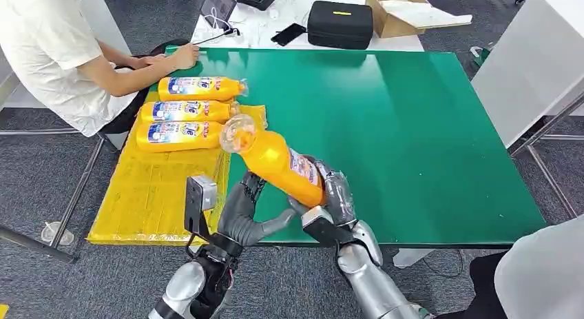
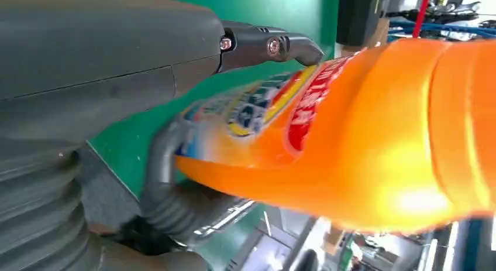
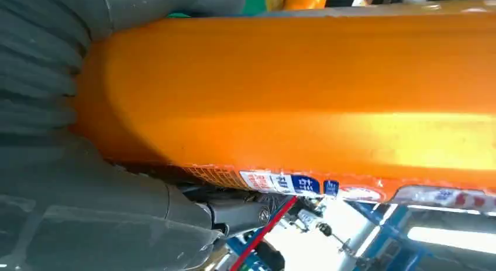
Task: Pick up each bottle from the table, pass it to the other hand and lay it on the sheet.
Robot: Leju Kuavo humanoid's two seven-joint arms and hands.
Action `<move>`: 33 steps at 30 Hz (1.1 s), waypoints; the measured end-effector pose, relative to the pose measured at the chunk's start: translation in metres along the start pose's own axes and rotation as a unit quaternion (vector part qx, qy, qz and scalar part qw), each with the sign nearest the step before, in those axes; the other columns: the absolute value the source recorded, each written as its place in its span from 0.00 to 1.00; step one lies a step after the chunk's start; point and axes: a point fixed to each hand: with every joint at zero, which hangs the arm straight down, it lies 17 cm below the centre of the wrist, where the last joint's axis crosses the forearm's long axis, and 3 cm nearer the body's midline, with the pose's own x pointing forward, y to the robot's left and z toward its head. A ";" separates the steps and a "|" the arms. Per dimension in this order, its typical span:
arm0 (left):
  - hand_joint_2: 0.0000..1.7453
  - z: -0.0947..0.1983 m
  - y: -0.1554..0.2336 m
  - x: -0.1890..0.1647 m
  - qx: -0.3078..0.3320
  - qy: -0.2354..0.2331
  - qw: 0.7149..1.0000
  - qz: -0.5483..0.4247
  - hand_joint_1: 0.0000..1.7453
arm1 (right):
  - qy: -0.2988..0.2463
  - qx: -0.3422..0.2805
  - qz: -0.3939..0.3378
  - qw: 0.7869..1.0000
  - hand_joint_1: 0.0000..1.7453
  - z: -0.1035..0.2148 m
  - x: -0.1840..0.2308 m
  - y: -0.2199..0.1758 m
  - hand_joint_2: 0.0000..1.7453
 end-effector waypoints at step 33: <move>1.00 -0.017 0.014 0.042 0.041 -0.078 0.994 0.060 1.00 | -0.033 0.058 -0.076 0.995 1.00 -0.016 0.035 0.054 1.00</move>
